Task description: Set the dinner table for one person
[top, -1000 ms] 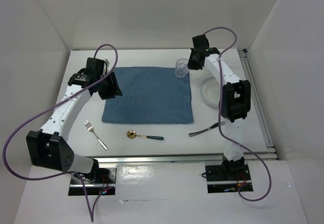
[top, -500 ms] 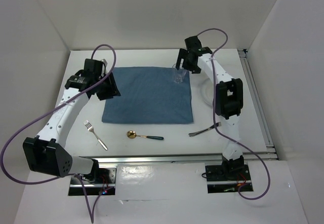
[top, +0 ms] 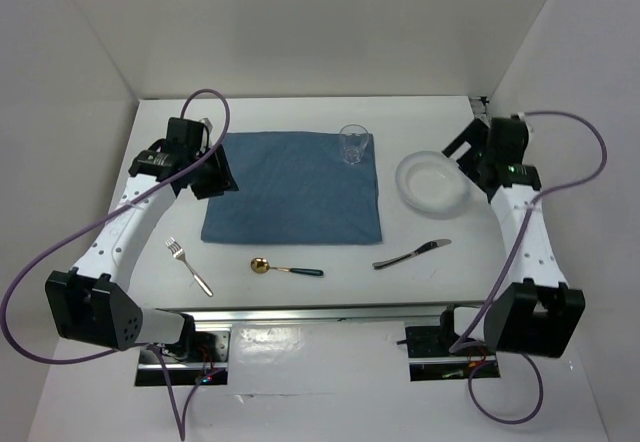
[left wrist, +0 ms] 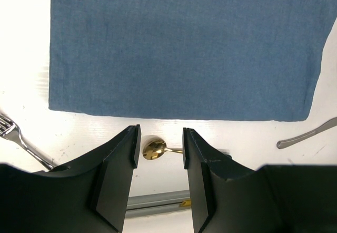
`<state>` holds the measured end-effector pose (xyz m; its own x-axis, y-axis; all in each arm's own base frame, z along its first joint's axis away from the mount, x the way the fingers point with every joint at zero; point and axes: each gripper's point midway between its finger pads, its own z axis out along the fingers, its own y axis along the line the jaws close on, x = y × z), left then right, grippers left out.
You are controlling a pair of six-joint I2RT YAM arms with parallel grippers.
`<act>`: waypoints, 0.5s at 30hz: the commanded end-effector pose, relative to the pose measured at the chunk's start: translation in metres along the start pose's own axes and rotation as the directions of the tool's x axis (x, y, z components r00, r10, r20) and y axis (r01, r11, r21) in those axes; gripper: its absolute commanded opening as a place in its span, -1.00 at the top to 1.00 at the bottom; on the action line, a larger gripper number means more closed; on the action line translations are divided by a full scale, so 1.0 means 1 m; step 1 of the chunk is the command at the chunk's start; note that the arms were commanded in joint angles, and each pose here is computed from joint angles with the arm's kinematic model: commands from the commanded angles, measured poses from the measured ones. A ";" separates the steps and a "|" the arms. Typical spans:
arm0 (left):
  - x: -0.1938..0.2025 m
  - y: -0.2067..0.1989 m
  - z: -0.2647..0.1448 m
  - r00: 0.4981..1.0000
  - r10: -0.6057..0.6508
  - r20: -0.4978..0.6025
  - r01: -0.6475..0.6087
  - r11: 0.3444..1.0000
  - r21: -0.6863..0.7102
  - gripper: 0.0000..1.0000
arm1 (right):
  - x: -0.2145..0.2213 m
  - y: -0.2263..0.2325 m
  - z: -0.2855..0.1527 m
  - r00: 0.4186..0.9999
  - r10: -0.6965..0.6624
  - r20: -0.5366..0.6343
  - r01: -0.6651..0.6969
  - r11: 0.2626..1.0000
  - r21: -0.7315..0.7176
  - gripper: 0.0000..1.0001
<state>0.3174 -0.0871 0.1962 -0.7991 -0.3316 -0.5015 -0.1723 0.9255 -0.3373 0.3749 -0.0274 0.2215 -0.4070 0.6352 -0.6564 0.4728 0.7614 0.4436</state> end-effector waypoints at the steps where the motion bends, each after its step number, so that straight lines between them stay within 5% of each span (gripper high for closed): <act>1: 0.001 -0.004 -0.005 1.000 0.021 0.022 -0.022 1.000 0.019 -0.08 | 0.052 -0.024 0.011 0.984 0.136 -0.114 -0.144 0.987 -0.074 -0.99; 6: 0.001 -0.008 -0.005 1.000 0.022 0.020 -0.023 0.999 0.042 -0.06 | 0.068 -0.054 0.015 0.975 0.215 -0.059 -0.217 0.975 -0.037 -0.99; 15: 0.008 -0.008 -0.004 1.000 0.029 0.008 -0.029 0.999 0.042 -0.06 | 0.101 -0.076 0.054 0.935 0.324 -0.144 -0.320 0.946 0.047 -0.99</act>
<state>0.3132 -0.0936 0.1885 -0.8134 -0.3158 -0.4884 -0.1565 0.9276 -0.3393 0.3250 -0.0260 0.0880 -0.3941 0.8332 -0.3880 0.6318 0.5522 0.5440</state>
